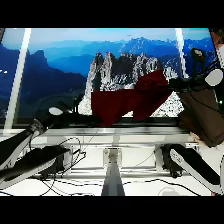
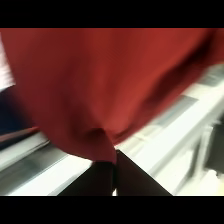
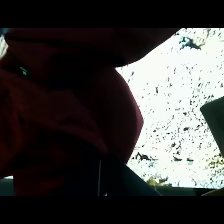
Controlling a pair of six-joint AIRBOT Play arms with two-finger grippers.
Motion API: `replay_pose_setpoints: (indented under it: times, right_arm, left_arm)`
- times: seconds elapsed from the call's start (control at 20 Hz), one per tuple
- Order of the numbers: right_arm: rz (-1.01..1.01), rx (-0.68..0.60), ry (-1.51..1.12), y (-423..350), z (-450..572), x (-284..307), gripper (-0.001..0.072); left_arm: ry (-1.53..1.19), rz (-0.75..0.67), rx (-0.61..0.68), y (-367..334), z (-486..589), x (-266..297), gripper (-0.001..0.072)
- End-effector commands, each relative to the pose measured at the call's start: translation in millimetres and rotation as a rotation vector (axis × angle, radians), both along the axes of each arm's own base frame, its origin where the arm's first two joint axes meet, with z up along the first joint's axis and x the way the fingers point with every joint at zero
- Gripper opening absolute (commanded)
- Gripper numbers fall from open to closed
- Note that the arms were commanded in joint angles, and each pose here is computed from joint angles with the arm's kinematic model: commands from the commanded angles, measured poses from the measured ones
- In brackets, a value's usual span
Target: Fold the clothes and pants, and hang the long-sleeved shirts on hangers.
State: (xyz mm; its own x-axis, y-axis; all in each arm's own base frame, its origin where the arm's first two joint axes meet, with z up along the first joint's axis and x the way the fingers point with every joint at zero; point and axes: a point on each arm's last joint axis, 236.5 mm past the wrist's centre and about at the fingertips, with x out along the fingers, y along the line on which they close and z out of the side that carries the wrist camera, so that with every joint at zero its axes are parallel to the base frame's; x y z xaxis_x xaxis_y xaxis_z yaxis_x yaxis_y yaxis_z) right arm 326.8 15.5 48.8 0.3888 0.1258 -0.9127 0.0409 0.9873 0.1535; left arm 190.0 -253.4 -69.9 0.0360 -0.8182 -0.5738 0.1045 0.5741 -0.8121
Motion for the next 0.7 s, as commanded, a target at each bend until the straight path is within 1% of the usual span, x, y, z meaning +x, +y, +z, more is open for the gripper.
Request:
replay_pose_setpoints:
  times: [0.0,0.05,0.15,0.2,0.3,0.45,0.6,0.65]
  right_arm:
    - [-0.001,-0.01,-0.109,-1.7,42.2,12.3,0.0012]
    - [-0.001,-0.02,-0.177,-3.4,68.6,19.5,0.0013]
    - [-0.008,-0.059,-0.315,-10.9,124.3,29.3,0.0013]
    - [-0.014,-0.087,-0.383,-16.3,152.8,31.1,0.0012]
    - [-0.025,-0.12,-0.501,-22.1,202.2,30.8,0.0013]
    - [-0.032,-0.124,-0.661,-20.9,265.4,23.4,0.0013]
    - [-0.037,-0.132,-0.788,-20.2,315.1,6.4,0.0013]
    - [-0.029,-0.144,-0.828,-19.4,329.9,-1.3,0.0013]
  left_arm:
    - [-0.188,-0.061,-0.156,-11.9,80.1,40.4,0.0009]
    - [-0.282,-0.032,-0.178,-5.3,112.2,64.7,0.0009]
    - [-0.508,0.07,-0.19,24.4,188.2,116.6,0.0009]
    - [-0.631,0.134,-0.179,46.6,230.2,138.0,0.0009]
    - [-0.857,0.273,-0.13,96.0,308.0,163.4,0.0008]
    - [-1.14,0.52,-0.014,170.2,406.9,165.3,0.0009]
    - [-1.355,0.769,0.113,228.7,473.5,136.4,0.0008]
    - [-1.407,0.83,0.146,240.9,488.4,124.1,0.0008]
